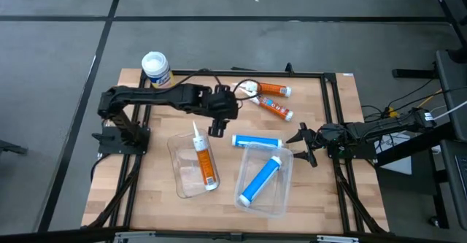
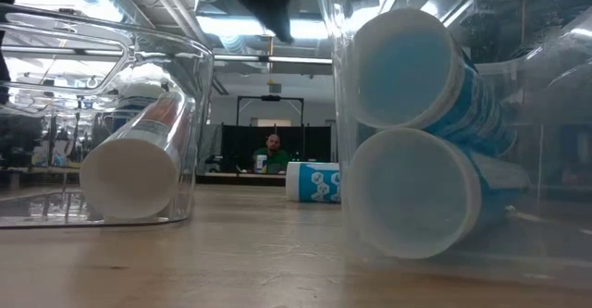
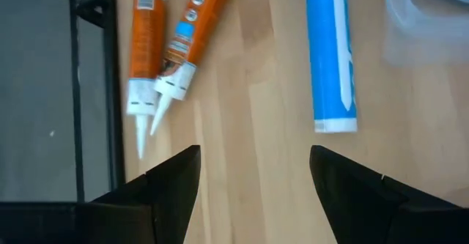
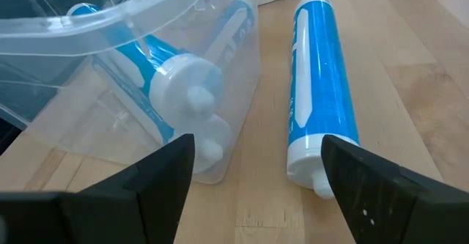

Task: Pick & place silicon tubes, Sealant and Lysol wipes
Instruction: Put the blue sealant into the right transparent bin

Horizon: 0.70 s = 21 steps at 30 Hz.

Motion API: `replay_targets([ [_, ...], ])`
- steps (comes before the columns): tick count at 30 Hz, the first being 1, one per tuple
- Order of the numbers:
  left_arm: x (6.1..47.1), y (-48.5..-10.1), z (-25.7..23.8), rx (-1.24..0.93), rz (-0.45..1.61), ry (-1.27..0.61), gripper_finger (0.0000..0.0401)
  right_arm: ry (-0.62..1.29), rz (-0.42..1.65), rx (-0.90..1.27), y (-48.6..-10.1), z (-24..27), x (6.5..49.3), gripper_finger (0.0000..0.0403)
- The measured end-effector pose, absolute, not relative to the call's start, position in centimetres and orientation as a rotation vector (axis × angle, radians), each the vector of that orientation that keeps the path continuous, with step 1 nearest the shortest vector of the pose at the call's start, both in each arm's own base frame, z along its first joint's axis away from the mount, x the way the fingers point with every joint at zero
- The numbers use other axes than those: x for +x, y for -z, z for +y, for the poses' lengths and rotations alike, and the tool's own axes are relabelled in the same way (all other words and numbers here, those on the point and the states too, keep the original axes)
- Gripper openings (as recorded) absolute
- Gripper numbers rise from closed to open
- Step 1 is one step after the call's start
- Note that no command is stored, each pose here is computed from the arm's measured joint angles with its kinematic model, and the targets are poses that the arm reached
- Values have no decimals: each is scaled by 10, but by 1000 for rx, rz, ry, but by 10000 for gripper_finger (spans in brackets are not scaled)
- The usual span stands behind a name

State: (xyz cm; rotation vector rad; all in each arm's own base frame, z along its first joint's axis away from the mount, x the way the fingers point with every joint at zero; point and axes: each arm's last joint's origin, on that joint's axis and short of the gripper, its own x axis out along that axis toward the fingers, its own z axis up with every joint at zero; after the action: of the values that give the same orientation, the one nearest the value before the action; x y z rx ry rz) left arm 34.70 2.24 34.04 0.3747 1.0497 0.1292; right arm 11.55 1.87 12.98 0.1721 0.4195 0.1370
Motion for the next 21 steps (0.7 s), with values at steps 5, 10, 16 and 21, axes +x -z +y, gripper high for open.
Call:
replay_targets([
  [5, 336, -317, 20, 346, 1001, -79, 253, -137, 419, 172, -130, 19, 115, 298],
  [10, 338, -293, 20, 302, 922, -22, 253, -137, 419, 172, -130, 19, 115, 298],
  [16, 343, -270, 24, 262, 886, 11, 253, -137, 419, 172, -130, 19, 115, 298],
  [21, 348, -253, 25, 243, 904, 19, 253, -137, 419, 172, -130, 19, 115, 298],
])
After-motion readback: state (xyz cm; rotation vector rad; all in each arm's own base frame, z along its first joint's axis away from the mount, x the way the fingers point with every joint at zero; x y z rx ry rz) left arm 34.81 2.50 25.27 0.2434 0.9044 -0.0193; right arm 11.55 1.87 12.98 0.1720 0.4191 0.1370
